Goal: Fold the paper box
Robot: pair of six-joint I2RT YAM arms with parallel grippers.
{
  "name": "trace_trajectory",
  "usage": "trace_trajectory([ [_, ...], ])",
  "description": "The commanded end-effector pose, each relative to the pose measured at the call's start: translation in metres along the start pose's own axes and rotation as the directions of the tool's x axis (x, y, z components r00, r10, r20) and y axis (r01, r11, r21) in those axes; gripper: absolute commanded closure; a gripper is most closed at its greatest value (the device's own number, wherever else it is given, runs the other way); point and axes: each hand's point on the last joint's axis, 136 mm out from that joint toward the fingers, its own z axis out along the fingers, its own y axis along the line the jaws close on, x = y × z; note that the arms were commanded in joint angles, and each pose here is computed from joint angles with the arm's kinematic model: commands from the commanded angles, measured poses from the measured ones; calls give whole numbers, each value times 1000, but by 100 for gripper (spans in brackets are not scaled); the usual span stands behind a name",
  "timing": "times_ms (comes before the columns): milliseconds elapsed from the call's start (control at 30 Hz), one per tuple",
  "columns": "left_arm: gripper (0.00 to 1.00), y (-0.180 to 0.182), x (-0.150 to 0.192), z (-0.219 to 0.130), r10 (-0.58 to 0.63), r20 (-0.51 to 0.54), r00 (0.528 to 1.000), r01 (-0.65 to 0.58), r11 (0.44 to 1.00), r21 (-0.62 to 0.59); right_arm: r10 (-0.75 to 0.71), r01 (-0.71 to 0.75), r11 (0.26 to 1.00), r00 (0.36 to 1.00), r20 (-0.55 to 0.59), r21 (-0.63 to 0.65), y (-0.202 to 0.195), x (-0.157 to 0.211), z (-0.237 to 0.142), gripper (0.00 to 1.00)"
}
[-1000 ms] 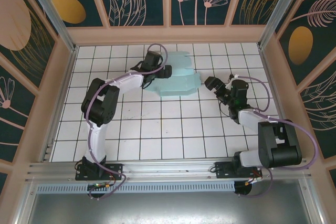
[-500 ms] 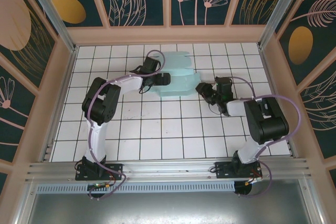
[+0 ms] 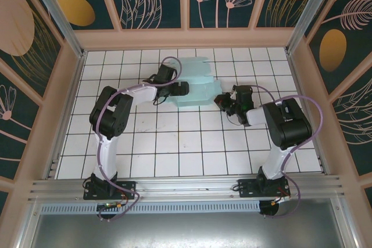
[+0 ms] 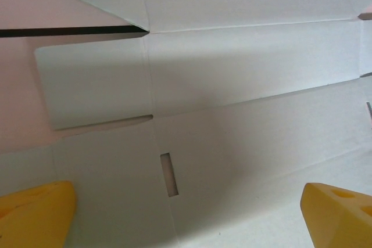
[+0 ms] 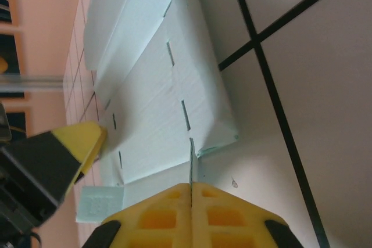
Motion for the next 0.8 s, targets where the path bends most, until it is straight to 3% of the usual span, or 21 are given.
trace_trajectory([
  [0,1,-9,-27,-31,-30,115,993,27,999,24,-57,57,998,998,11,-13,4,-6,0,100],
  [200,1,-9,-58,-82,6,265,964,-2,1000,-14,-286,275,953,954,-85,-125,15,-5,-8,100],
  [400,1,-9,-61,-92,37,263,964,-29,999,-31,-489,463,872,835,-255,-156,11,9,-6,100],
  [767,1,-10,-58,-93,77,237,968,-70,997,-40,-688,569,726,593,-419,-387,20,53,-11,100],
])
